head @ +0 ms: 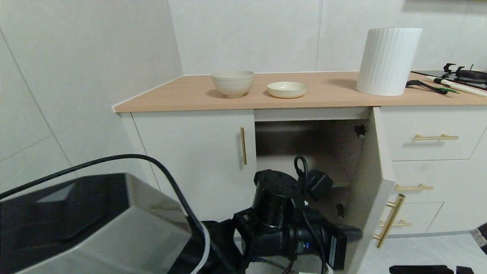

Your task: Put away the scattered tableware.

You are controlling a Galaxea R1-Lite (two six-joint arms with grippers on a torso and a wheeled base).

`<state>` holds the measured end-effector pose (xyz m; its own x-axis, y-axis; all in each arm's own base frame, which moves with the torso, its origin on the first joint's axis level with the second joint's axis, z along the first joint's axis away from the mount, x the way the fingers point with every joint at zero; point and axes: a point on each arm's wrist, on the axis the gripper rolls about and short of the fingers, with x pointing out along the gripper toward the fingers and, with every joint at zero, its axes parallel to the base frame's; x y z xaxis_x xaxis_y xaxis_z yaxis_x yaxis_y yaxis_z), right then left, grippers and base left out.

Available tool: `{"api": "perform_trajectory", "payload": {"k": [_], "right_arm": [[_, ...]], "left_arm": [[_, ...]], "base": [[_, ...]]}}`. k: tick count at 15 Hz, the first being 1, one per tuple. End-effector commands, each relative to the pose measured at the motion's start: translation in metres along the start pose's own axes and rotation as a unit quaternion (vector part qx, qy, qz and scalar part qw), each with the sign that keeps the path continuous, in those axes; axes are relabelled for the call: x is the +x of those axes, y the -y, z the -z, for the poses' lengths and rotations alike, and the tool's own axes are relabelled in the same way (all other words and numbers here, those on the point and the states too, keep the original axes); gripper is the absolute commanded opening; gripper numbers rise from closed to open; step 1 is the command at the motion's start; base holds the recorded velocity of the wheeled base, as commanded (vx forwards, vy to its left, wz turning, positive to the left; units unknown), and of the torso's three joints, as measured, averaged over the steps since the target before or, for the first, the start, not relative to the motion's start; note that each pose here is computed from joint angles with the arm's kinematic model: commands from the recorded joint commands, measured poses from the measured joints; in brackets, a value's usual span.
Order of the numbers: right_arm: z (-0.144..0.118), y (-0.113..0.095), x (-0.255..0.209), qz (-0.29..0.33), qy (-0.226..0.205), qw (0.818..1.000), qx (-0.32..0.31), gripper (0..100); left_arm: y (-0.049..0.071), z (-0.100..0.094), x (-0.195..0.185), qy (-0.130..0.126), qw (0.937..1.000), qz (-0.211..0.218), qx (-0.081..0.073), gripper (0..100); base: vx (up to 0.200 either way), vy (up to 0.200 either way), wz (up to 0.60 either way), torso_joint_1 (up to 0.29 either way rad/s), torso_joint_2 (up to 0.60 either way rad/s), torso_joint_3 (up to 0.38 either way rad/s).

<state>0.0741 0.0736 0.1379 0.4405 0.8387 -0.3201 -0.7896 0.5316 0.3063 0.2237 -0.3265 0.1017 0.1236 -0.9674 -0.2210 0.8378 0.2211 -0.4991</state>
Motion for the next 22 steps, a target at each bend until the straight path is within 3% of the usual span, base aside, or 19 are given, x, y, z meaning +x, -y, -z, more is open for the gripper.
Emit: {"api": "perform_trajectory", "payload": {"k": [1, 2, 4, 6, 8, 10, 13, 15, 16, 18, 21, 22], "right_arm": [[0.001, -0.016, -0.021, -0.068, 0.016, 0.997, -0.024, 100], [0.001, -0.016, -0.022, -0.073, 0.009, 0.997, -0.022, 100], [-0.001, -0.015, -0.018, -0.066, 0.003, 0.998, -0.018, 100], [-0.008, -0.009, -0.008, -0.027, -0.006, 1.000, -0.007, 100], [-0.022, 0.000, 0.012, 0.046, -0.018, 0.999, 0.006, 100], [-0.039, 0.007, 0.035, 0.098, -0.024, 0.995, 0.008, 100], [-0.093, 0.026, 0.072, 0.141, 0.014, 0.990, 0.011, 100], [-0.120, 0.031, 0.092, 0.141, 0.032, 0.989, 0.005, 100], [-0.129, 0.033, 0.099, 0.152, 0.038, 0.988, 0.004, 100], [-0.145, 0.034, 0.107, 0.167, 0.038, 0.985, 0.005, 100], [-0.167, 0.029, 0.105, 0.171, 0.036, 0.985, 0.010, 100], [-0.166, 0.030, 0.105, 0.176, 0.029, 0.984, 0.018, 100]], "left_arm": [[0.031, -0.009, -0.039, 0.000, 0.9987, 0.050, 0.013, 0], [0.009, -0.012, -0.047, 0.019, 0.9998, -0.008, 0.001, 0], [-0.015, -0.014, -0.065, 0.043, 0.9957, -0.081, -0.015, 0], [-0.026, -0.017, -0.092, 0.068, 0.9882, -0.135, -0.023, 0], [-0.023, -0.024, -0.128, 0.100, 0.9801, -0.170, -0.021, 0], [-0.014, -0.027, -0.181, 0.137, 0.9678, -0.211, -0.003, 0], [-0.020, -0.017, -0.245, 0.177, 0.9360, -0.304, 0.002, 0], [-0.019, -0.024, -0.273, 0.208, 0.9151, -0.345, 0.002, 0], [-0.017, -0.031, -0.282, 0.218, 0.9082, -0.357, 0.003, 0], [-0.012, -0.048, -0.292, 0.227, 0.9017, -0.368, 0.003, 0], [-0.001, -0.059, -0.297, 0.218, 0.9026, -0.371, -0.005, 0], [0.001, -0.062, -0.296, 0.210, 0.9049, -0.370, -0.010, 100]], "base": [[0.000, 0.000, 0.00, 0.000, 0.00, 0.000], [0.000, 0.000, 0.00, 0.000, 0.00, 0.000], [0.000, 0.000, 0.00, 0.000, 0.00, 0.000], [0.000, 0.000, 0.00, 0.000, 0.00, 0.000], [0.000, 0.000, 0.00, 0.000, 0.00, 0.000], [0.000, 0.000, 0.00, 0.000, 0.00, 0.000], [0.000, 0.000, 0.00, 0.000, 0.00, 0.000], [0.000, 0.000, 0.00, 0.000, 0.00, 0.000], [0.000, 0.000, 0.00, 0.000, 0.00, 0.000], [0.000, 0.000, 0.00, 0.000, 0.00, 0.000], [0.000, 0.000, 0.00, 0.000, 0.00, 0.000], [0.000, 0.000, 0.00, 0.000, 0.00, 0.000]]}}
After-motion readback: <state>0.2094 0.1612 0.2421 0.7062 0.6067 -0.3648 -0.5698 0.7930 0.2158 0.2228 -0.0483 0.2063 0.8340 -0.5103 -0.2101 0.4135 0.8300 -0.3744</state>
